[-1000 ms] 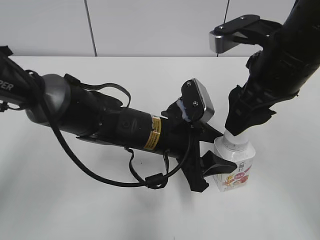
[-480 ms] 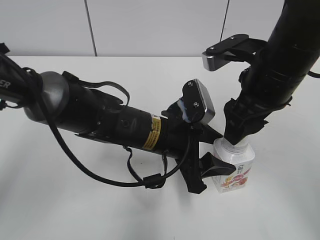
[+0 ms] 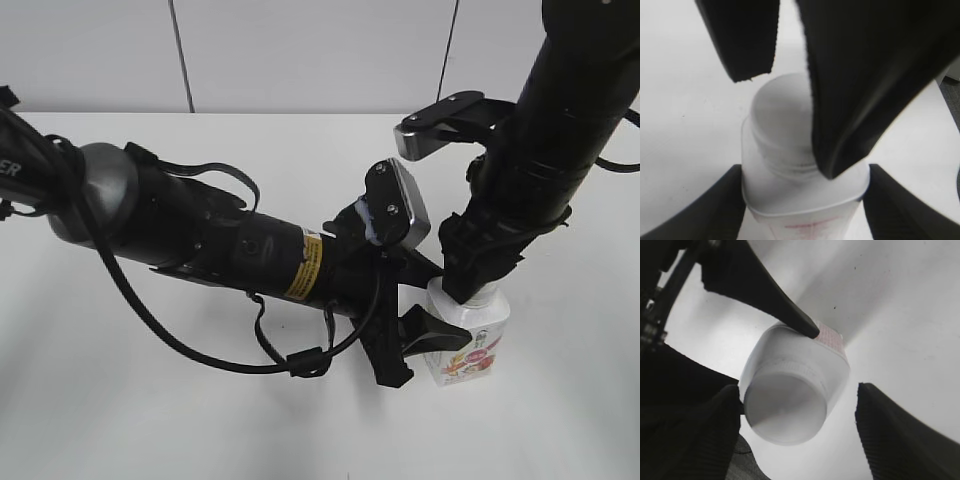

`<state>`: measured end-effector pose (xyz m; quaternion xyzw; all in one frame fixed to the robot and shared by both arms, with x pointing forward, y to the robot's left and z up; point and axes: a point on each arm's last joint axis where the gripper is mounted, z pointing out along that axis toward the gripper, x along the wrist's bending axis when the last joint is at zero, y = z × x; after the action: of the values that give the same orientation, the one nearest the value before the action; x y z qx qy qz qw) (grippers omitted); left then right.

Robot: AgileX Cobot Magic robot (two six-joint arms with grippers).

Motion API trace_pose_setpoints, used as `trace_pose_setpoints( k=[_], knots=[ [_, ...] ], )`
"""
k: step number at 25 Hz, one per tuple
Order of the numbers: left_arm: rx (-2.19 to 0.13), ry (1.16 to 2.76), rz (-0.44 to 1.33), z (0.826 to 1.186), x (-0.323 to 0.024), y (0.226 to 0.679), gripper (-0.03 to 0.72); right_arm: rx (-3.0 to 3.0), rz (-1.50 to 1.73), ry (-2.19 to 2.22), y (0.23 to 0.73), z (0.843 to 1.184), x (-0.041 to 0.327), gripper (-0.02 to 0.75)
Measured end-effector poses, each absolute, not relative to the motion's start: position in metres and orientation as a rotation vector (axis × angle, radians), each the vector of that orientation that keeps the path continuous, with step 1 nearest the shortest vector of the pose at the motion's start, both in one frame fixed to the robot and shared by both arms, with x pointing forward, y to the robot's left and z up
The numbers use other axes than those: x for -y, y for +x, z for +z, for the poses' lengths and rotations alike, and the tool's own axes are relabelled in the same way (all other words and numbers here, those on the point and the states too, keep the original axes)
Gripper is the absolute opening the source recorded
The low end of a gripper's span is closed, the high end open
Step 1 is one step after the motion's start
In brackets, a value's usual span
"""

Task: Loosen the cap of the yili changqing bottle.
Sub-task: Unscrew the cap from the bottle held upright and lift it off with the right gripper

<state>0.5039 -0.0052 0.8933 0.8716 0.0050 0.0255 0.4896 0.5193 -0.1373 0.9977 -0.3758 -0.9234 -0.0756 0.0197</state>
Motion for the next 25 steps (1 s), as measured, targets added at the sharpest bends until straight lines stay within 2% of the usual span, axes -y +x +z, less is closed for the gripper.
trace_pose_setpoints(
  k=[4, 9, 16, 25],
  knots=[
    [-0.012, 2.117, 0.063, 0.8935, 0.0053, 0.5041, 0.438, 2.864, -0.231, -1.166, 0.5196, 0.9968, 0.1371, 0.545],
    [-0.017, 2.118, 0.063, 0.8935, 0.0053, 0.5043, 0.438, 2.856, -0.235, -1.166, 0.5190, 0.9969, 0.1363, 0.385],
    [-0.017, 2.119, 0.063, 0.8934, 0.0053, 0.5042, 0.438, 2.887, -0.215, -1.064, 0.5170, 0.9967, 0.1365, 0.386],
    [-0.012, 2.121, 0.063, 0.8933, 0.0052, 0.5040, 0.437, 3.116, -0.228, 0.002, 0.5161, 0.9971, 0.1369, 0.386]
  ],
)
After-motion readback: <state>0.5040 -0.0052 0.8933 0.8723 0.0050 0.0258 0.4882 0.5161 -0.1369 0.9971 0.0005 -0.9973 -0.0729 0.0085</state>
